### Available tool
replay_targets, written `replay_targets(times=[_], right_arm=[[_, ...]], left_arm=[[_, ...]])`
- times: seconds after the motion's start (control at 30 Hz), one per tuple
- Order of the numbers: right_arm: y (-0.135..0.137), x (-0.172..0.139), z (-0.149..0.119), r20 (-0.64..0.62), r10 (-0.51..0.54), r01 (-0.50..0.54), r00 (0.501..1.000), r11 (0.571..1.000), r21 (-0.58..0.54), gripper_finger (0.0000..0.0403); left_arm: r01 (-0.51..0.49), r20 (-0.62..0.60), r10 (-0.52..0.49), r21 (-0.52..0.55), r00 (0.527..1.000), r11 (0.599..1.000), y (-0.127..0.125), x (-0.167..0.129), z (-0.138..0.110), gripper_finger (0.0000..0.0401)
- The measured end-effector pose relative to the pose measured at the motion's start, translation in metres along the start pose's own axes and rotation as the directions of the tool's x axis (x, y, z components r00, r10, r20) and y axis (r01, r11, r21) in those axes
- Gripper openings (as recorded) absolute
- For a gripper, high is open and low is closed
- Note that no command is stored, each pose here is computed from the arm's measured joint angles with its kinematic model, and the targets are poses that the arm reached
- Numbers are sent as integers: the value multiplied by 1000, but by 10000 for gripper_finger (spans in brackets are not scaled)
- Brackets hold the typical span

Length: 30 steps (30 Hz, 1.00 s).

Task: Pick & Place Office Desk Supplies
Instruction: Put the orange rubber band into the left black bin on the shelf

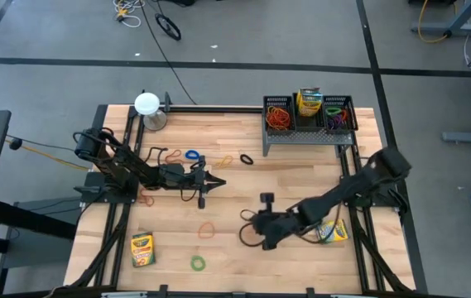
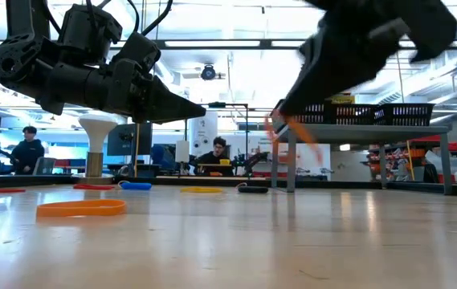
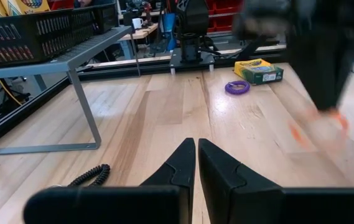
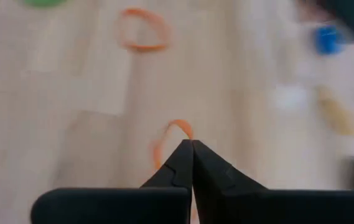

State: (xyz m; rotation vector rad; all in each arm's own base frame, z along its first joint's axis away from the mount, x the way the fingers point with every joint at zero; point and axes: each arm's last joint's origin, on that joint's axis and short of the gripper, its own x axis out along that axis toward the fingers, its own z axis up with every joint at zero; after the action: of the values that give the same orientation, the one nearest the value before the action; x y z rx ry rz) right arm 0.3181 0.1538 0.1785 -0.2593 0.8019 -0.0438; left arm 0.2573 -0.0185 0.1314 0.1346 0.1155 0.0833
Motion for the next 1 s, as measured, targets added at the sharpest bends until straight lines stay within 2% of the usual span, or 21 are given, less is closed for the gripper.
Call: replay_targets(times=[0.13, 0.27, 0.43, 0.6, 0.63, 0.77, 0.8, 0.9, 1.0], right_arm=[[-26, -37, 7, 12, -191, 191, 982, 982, 4, 3], [-71, -71, 12, 17, -391, 388, 920, 917, 89, 3], [-146, -102, 14, -19, -578, 564, 816, 786, 253, 3], [-221, -111, -2, -152, -702, 705, 695, 626, 333, 3], [-233, -110, -6, -178, -698, 708, 694, 615, 347, 3], [-267, -100, -21, -213, -612, 637, 761, 645, 422, 3], [-272, -96, -26, -234, -600, 635, 765, 644, 426, 3], [-282, -88, -32, -268, -581, 635, 768, 640, 433, 10], [-282, -82, -34, -274, -559, 619, 783, 655, 433, 34]], left_arm=[[0, 0, 0, 0, 1000, 1000, 0, 0, 0, 26], [0, 0, 0, 0, 1000, 1000, 0, 0, 0, 26], [0, 0, 0, 0, 1000, 1000, 0, 0, 0, 26], [0, 0, 0, 0, 1000, 1000, 0, 0, 0, 26], [0, 0, 0, 0, 1000, 1000, 0, 0, 0, 26], [0, 0, 0, 0, 1000, 1000, 0, 0, 0, 26], [0, 0, 0, 0, 1000, 1000, 0, 0, 0, 26], [0, 0, 0, 0, 1000, 1000, 0, 0, 0, 26], [0, 0, 0, 0, 1000, 1000, 0, 0, 0, 26]])
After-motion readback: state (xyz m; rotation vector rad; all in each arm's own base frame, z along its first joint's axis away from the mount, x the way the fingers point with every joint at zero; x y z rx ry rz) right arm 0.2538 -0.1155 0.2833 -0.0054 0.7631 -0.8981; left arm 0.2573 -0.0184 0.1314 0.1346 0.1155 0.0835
